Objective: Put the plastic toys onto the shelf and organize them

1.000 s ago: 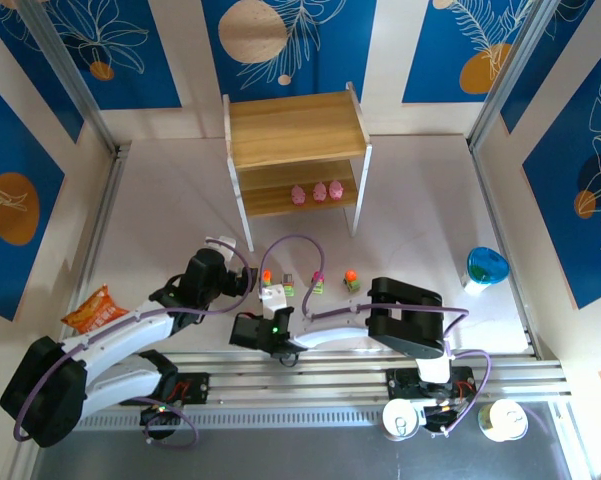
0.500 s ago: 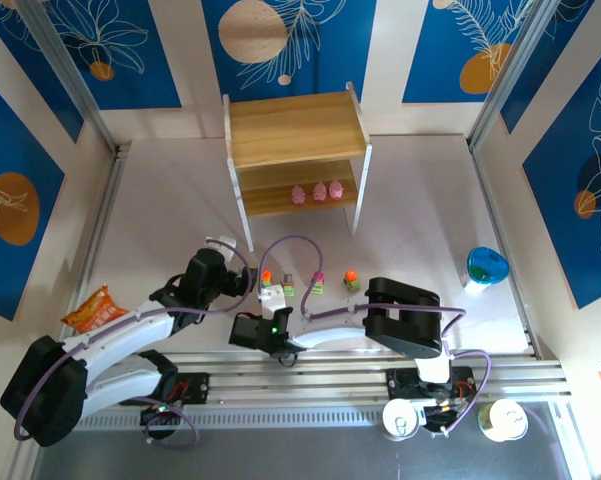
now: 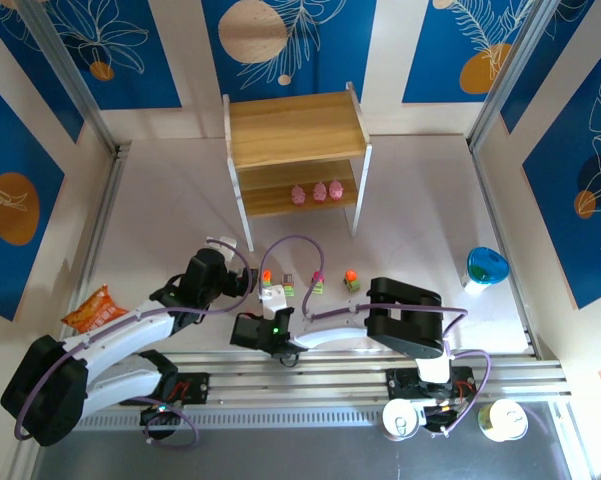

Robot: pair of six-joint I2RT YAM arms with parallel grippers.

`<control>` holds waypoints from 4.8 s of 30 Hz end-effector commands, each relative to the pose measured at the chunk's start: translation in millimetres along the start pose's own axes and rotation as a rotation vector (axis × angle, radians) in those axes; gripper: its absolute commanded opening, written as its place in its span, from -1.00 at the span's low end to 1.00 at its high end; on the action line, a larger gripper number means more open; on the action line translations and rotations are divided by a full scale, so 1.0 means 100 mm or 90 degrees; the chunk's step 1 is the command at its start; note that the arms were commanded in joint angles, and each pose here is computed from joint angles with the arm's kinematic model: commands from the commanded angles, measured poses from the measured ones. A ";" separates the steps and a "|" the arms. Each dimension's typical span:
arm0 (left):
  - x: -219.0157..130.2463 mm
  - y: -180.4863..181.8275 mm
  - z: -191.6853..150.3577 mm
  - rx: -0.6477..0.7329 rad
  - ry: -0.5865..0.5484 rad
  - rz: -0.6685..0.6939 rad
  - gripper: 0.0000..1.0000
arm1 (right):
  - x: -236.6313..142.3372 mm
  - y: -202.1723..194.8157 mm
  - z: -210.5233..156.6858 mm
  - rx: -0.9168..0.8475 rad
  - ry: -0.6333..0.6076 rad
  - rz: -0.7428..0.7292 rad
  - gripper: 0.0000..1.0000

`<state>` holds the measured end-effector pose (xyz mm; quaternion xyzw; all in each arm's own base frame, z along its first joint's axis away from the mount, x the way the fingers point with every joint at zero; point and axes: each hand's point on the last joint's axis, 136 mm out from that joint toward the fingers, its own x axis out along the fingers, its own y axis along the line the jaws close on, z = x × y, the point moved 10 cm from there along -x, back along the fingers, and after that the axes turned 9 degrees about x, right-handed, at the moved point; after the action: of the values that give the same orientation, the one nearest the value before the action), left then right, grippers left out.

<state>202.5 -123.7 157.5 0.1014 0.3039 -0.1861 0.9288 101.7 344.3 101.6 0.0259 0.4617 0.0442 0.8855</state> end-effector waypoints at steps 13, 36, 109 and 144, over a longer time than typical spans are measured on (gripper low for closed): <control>-0.08 -0.05 0.01 0.006 -0.042 -0.055 0.95 | -0.48 -0.34 0.38 0.015 -0.086 -0.008 -0.37; -0.18 -0.31 0.10 0.078 -0.099 -0.129 0.96 | -0.73 -0.59 1.43 0.020 -0.161 0.052 -0.40; -0.16 -0.32 0.11 0.083 -0.098 -0.120 0.97 | 0.05 -0.23 2.75 -0.020 -0.199 0.056 -0.35; -0.17 -0.28 0.11 0.079 -0.096 -0.091 0.96 | -0.44 -0.39 2.47 -0.032 -0.225 0.073 -0.04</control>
<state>185.2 -147.9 172.1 0.1184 0.2353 -0.2818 0.9226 289.3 303.9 266.3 0.0319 0.3079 0.0997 0.9456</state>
